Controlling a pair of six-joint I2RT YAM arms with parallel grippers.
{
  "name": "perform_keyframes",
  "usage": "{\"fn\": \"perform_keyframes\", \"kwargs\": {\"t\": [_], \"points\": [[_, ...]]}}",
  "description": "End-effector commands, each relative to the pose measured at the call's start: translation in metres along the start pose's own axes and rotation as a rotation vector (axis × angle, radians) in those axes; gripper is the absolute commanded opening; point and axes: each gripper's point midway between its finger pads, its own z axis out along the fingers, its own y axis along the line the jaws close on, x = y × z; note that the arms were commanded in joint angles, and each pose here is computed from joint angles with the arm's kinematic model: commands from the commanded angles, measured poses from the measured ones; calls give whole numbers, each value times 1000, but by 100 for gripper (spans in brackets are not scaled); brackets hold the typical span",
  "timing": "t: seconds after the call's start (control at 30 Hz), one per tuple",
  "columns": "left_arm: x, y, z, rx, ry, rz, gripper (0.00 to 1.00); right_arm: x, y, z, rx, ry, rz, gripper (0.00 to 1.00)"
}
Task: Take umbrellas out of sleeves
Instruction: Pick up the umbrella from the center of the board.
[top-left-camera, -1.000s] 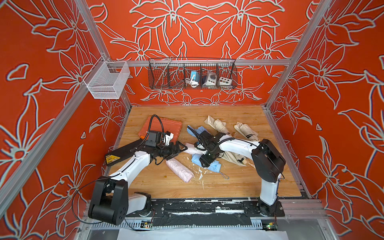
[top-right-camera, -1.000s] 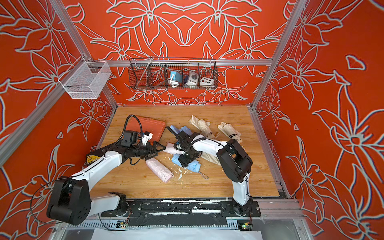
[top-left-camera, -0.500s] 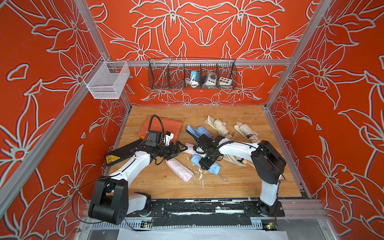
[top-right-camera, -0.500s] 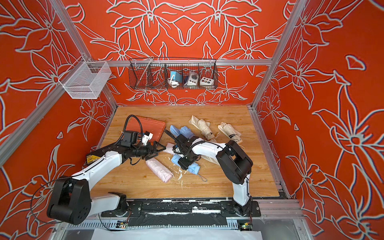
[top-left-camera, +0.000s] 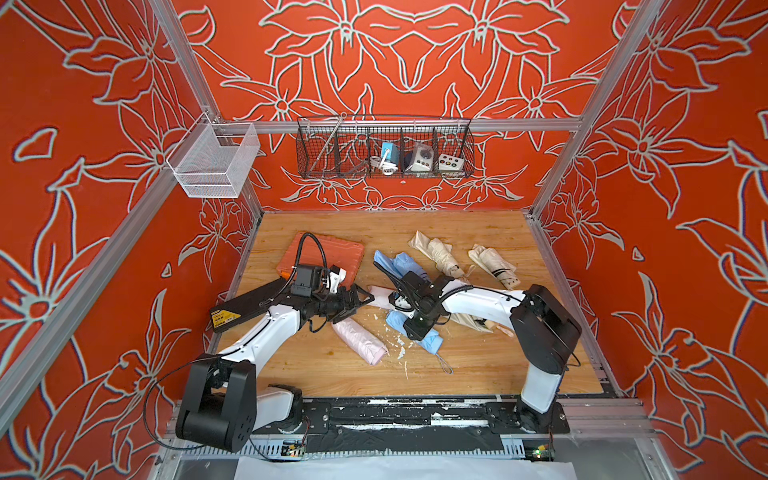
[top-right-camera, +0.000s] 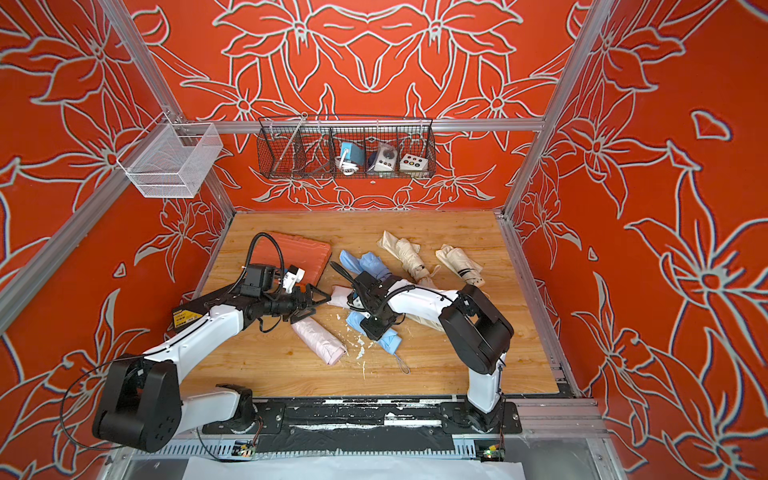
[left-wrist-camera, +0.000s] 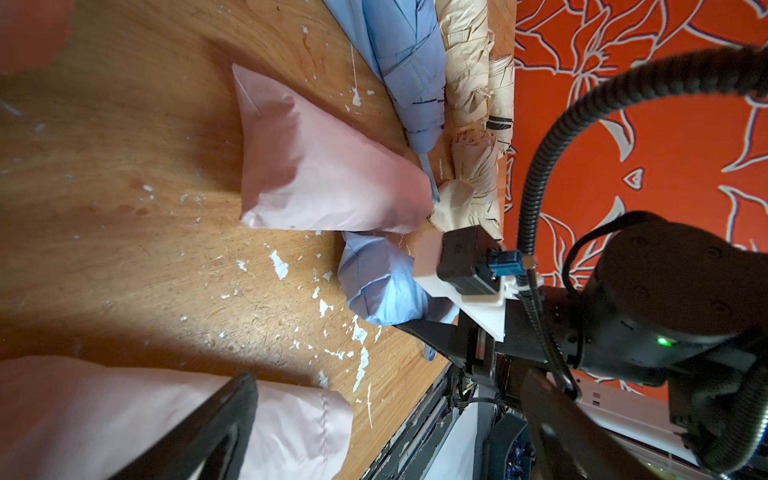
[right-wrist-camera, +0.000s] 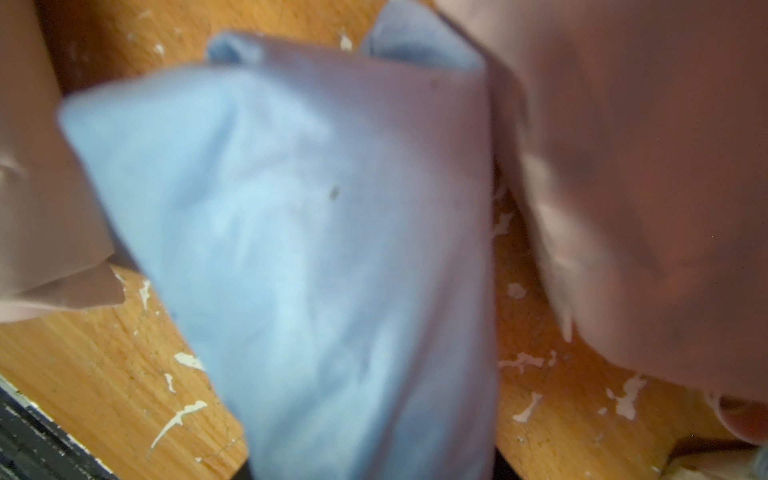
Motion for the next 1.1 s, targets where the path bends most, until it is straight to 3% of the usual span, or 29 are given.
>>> {"fn": "perform_keyframes", "kwargs": {"t": [0.0,0.47,0.8,1.07], "points": [[-1,-4,-4,19,-15,15,98,-3,7,-15,-10,-46,-24,36],[-5,-13,-4,60,-9,51,98,-13,23,-60,-77,-144,5,32],[-2,-56,0,201,40,166,98,-23,18,-117,-269,-266,159,31],[6,-108,3,324,101,286,98,-20,18,-153,-284,-283,145,31]]}}
